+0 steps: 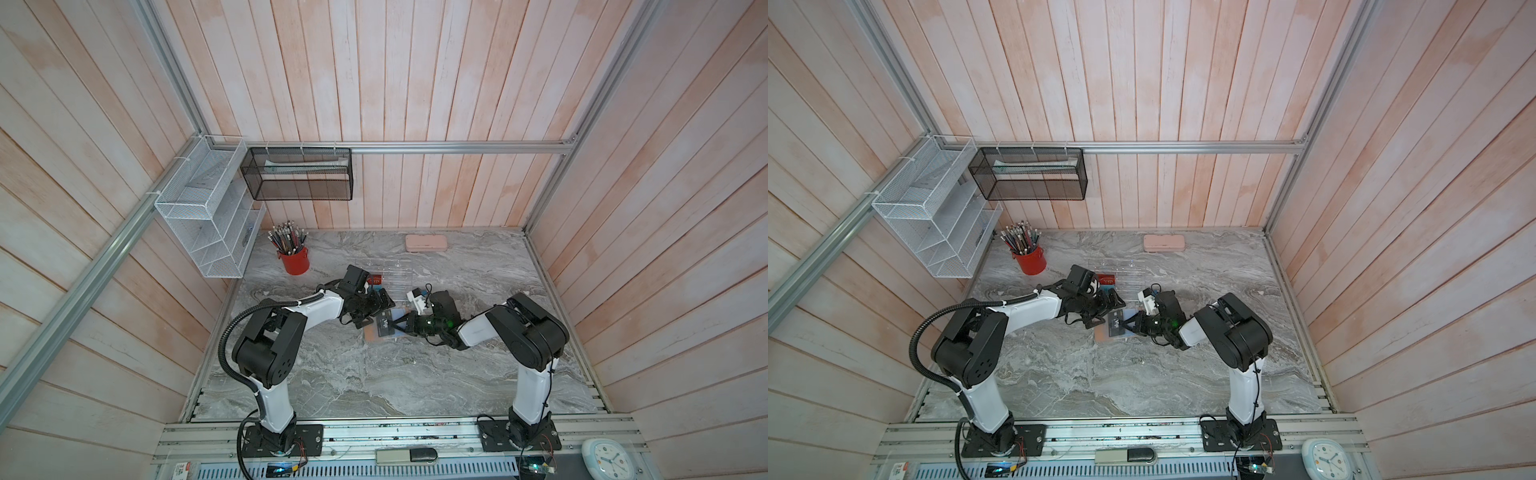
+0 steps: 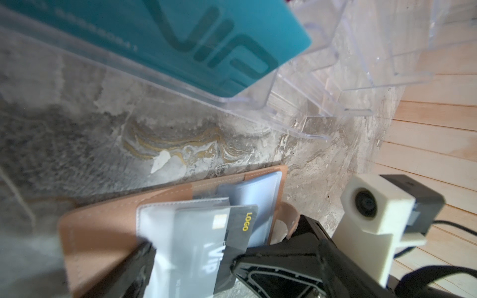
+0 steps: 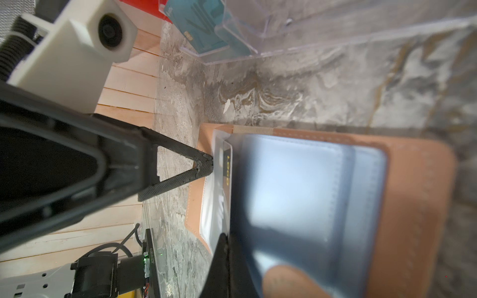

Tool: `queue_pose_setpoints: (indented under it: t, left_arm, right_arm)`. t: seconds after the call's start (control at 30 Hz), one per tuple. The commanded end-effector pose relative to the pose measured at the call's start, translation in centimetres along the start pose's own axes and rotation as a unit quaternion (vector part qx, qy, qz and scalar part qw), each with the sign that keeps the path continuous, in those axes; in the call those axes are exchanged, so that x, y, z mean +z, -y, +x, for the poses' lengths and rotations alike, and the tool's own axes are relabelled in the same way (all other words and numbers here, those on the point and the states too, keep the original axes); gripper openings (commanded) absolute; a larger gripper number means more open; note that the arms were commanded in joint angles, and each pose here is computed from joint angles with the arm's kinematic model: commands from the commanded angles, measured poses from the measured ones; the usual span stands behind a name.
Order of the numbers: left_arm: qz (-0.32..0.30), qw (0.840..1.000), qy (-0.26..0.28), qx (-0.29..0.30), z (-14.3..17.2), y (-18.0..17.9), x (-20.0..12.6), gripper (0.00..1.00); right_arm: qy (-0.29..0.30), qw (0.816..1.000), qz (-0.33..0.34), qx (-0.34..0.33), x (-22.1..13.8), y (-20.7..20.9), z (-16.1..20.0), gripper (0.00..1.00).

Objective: Take the credit cards out of the card holder
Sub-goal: Take out the credit card from the card slot.

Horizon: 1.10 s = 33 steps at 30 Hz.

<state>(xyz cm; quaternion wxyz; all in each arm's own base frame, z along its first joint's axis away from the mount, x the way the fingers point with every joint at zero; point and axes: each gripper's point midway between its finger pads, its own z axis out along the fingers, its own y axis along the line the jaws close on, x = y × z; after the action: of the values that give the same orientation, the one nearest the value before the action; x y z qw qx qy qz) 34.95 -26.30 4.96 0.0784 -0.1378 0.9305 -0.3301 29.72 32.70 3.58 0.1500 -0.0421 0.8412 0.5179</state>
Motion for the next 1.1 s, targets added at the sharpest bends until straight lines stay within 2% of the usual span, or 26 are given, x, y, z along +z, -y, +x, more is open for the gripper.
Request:
queue_pose_setpoints:
  t: [0.0, 0.6, 1.07]
  left_arm:
    - [-0.124, 0.991, -0.032, -0.028, 2.6, -7.9, 2.2, 1.00]
    - [-0.111, 0.993, -0.024, -0.028, 1.9, -7.2, 1.4, 1.00]
    - [-0.074, 0.997, -0.014, -0.013, 1.0, -4.4, 0.3, 1.00]
  right_arm:
    - [0.002, 1.000, 0.003, -0.008, -0.7, 0.2, -0.1, 0.00]
    - [0.007, 1.000, 0.003, -0.020, -2.3, -0.2, -0.4, 0.00]
    - [0.010, 0.999, 0.005, -0.043, -3.1, -1.4, -0.8, 0.00]
